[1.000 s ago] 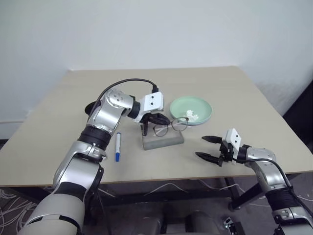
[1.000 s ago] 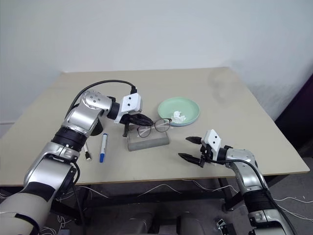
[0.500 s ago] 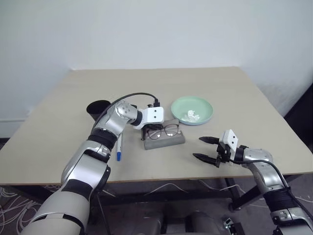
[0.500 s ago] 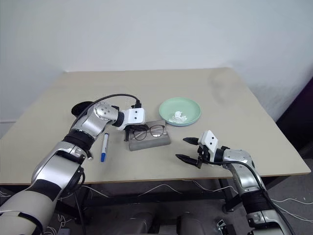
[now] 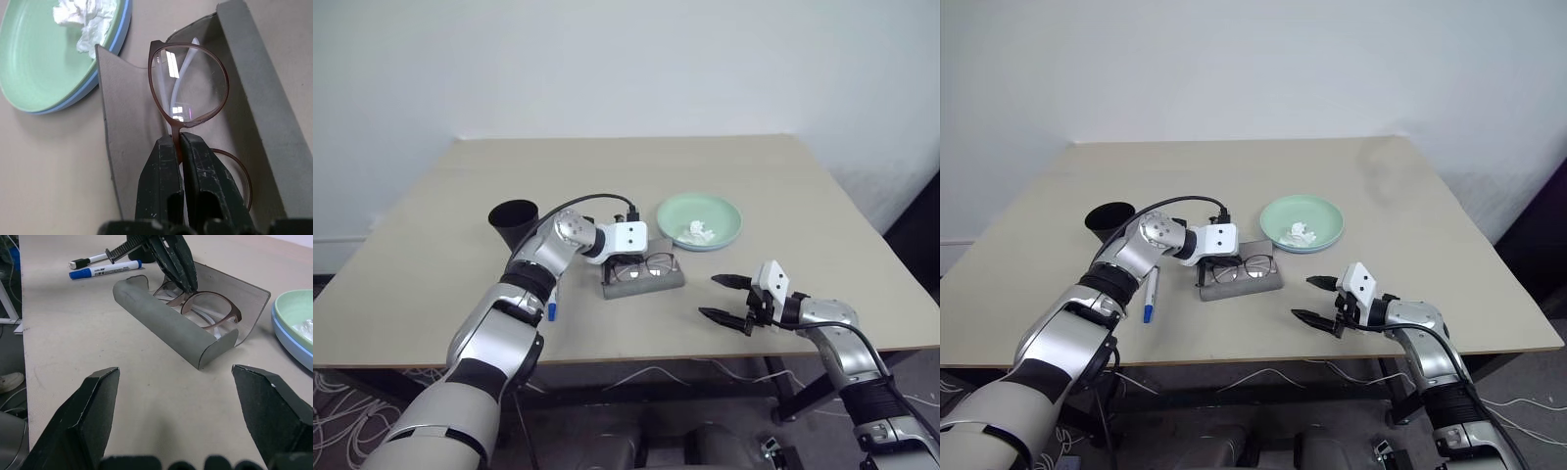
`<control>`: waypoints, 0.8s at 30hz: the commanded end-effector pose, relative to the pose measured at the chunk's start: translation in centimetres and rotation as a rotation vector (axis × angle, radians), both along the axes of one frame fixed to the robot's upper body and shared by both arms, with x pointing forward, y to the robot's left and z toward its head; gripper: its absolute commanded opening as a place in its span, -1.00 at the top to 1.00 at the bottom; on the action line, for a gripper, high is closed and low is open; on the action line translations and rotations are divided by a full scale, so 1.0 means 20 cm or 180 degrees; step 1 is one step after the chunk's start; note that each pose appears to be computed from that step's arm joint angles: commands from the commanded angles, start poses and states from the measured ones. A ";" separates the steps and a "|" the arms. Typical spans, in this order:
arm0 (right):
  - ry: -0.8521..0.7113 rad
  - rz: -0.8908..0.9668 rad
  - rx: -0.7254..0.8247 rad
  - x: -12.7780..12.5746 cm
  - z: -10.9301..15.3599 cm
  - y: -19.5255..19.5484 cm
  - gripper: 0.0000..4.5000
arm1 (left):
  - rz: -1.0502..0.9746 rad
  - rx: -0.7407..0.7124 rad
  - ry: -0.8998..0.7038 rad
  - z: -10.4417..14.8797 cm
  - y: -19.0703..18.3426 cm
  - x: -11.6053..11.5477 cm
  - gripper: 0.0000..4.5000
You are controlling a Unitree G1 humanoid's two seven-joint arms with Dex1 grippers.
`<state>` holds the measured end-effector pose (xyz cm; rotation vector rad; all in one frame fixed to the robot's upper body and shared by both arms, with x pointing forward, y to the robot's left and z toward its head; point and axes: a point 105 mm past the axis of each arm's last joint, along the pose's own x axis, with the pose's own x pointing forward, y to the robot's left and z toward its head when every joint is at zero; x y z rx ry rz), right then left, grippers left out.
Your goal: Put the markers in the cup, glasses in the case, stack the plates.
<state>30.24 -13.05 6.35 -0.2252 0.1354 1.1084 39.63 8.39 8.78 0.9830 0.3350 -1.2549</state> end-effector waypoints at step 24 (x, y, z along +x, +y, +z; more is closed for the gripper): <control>-0.0229 0.0118 0.0004 0.03 0.06 0.04 -0.77 | 0.0150 -0.0639 -0.0172 0.27 -0.06 0.07 0.12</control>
